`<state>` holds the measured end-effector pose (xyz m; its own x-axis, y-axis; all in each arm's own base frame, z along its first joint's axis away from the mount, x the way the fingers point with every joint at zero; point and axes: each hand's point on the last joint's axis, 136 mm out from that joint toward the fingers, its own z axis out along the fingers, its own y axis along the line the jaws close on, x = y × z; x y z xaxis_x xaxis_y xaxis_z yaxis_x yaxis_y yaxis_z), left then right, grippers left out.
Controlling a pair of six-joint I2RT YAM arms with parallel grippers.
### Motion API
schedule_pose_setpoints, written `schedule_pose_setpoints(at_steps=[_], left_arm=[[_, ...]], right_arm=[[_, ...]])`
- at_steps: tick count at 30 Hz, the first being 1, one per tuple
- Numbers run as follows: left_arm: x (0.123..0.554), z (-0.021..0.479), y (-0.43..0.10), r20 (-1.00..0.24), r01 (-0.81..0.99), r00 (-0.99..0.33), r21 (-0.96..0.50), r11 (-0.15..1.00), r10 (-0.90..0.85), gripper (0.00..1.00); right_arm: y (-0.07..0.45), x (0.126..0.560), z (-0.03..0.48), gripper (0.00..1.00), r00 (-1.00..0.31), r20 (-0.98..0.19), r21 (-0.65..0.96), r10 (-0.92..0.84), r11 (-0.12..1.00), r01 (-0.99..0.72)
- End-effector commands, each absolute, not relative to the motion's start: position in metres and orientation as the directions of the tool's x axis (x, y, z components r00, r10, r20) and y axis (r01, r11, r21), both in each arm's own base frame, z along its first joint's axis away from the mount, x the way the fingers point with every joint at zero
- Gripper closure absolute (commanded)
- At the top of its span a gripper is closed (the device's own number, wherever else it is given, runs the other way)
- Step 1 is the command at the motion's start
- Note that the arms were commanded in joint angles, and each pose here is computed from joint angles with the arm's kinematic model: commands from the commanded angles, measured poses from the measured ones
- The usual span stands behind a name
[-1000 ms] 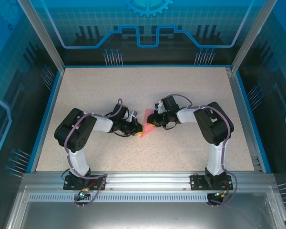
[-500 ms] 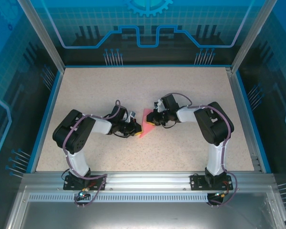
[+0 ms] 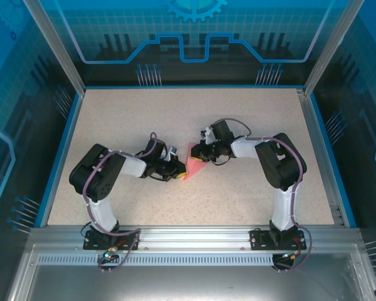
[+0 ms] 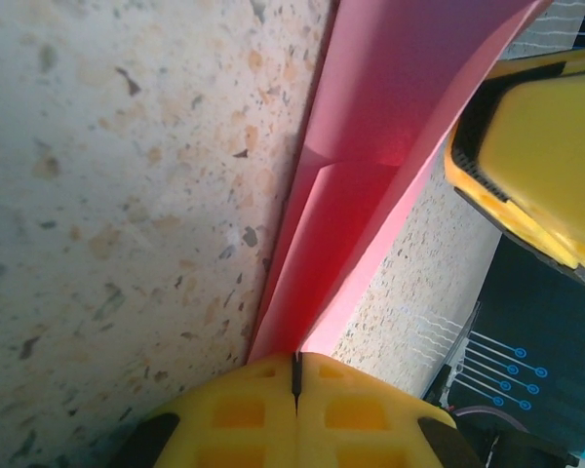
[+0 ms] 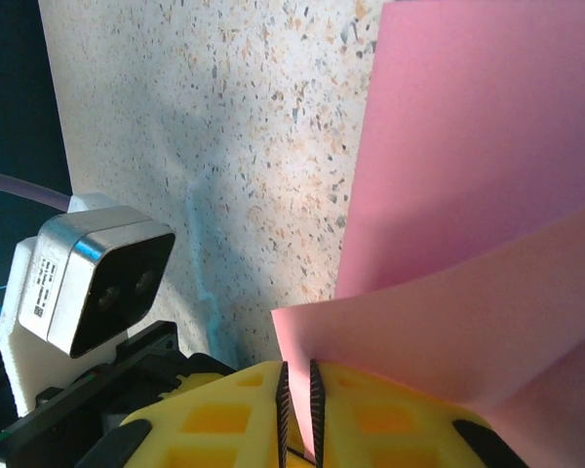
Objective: Fold a paper plane with a square sheet of paper (pick it up from the middle)
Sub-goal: Fourth fold the wing at the center of the table.
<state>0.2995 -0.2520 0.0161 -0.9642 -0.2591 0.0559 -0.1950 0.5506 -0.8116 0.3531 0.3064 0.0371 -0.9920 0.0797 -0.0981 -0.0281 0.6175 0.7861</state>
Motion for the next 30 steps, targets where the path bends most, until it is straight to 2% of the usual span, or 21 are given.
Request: schedule_pose_setpoints(at_steps=[1, 16, 22, 30], left_arm=[[0.29, -0.005, -0.238, 0.126, -0.284, -0.946, -0.77, 0.572, -0.299, 1.0], [0.285, -0.011, -0.233, 0.121, -0.284, -0.948, -0.744, 0.605, -0.296, 1.0], [0.287, -0.011, -0.229, 0.111, -0.298, -0.938, -0.741, 0.601, -0.329, 1.0], [0.295, -0.004, -0.231, 0.109, -0.318, -0.916, -0.785, 0.532, -0.386, 1.0]], right_arm=[[0.309, 0.349, 0.028, 0.84, -0.996, -0.067, 0.779, 0.051, 0.627, -0.02], [0.305, 0.348, 0.005, 0.84, -0.998, -0.029, 0.745, 0.047, 0.666, 0.009], [0.312, 0.35, 0.028, 0.82, -0.997, -0.072, 0.772, 0.028, 0.634, -0.038], [0.32, 0.349, 0.045, 0.81, -0.995, -0.103, 0.794, -0.001, 0.603, -0.083]])
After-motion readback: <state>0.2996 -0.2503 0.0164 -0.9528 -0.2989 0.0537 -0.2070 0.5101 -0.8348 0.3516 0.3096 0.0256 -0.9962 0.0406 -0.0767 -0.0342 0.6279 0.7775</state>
